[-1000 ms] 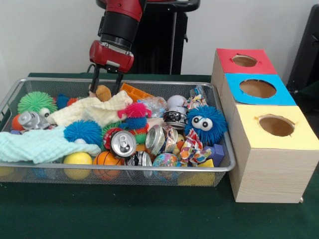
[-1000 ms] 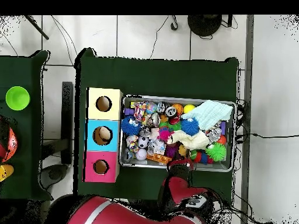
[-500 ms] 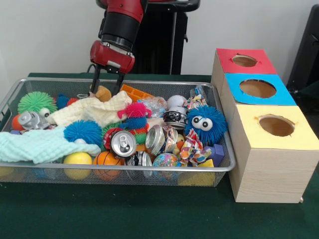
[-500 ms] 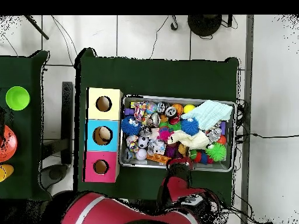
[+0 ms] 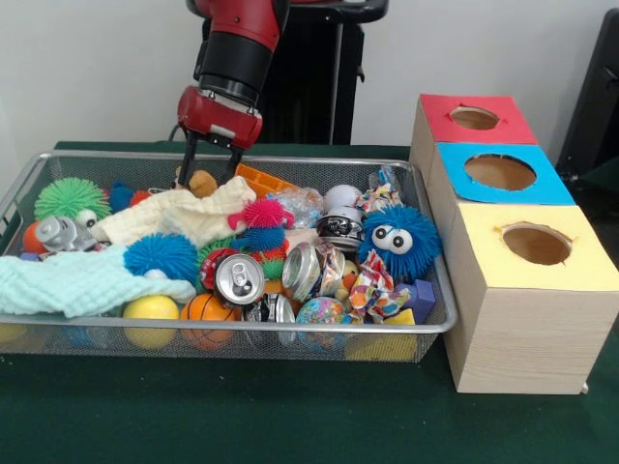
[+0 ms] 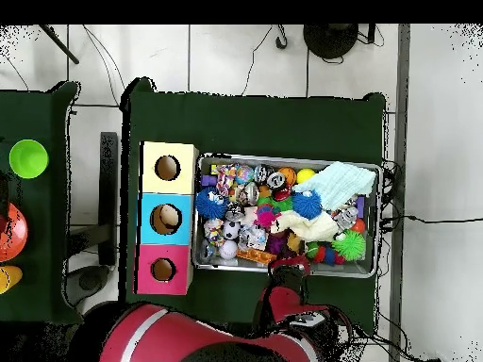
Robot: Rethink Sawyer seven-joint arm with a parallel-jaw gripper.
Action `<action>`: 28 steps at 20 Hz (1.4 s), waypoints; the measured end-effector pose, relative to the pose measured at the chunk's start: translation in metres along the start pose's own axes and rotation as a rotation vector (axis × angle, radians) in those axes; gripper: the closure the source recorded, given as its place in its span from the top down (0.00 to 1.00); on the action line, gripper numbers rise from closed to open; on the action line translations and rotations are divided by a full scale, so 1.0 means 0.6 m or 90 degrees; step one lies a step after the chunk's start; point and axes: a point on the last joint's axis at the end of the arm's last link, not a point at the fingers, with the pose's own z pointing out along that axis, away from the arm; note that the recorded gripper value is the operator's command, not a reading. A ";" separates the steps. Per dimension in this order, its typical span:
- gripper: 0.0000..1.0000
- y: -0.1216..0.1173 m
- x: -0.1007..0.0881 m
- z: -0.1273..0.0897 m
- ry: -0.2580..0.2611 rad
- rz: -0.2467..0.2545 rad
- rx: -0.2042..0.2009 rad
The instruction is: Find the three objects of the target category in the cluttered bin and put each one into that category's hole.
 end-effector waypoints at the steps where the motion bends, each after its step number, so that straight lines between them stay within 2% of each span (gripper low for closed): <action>1: 1.00 0.002 0.002 0.002 0.003 0.001 0.001; 3: 1.00 0.003 0.005 0.004 0.006 0.004 0.004; 4: 0.00 0.001 0.005 0.006 0.003 0.006 0.012; 12: 0.00 -0.001 0.001 0.006 -0.025 -0.003 0.027; 20: 0.00 -0.002 -0.004 0.000 -0.027 -0.018 0.033; 28: 0.00 -0.003 -0.058 -0.043 -0.057 -0.037 0.047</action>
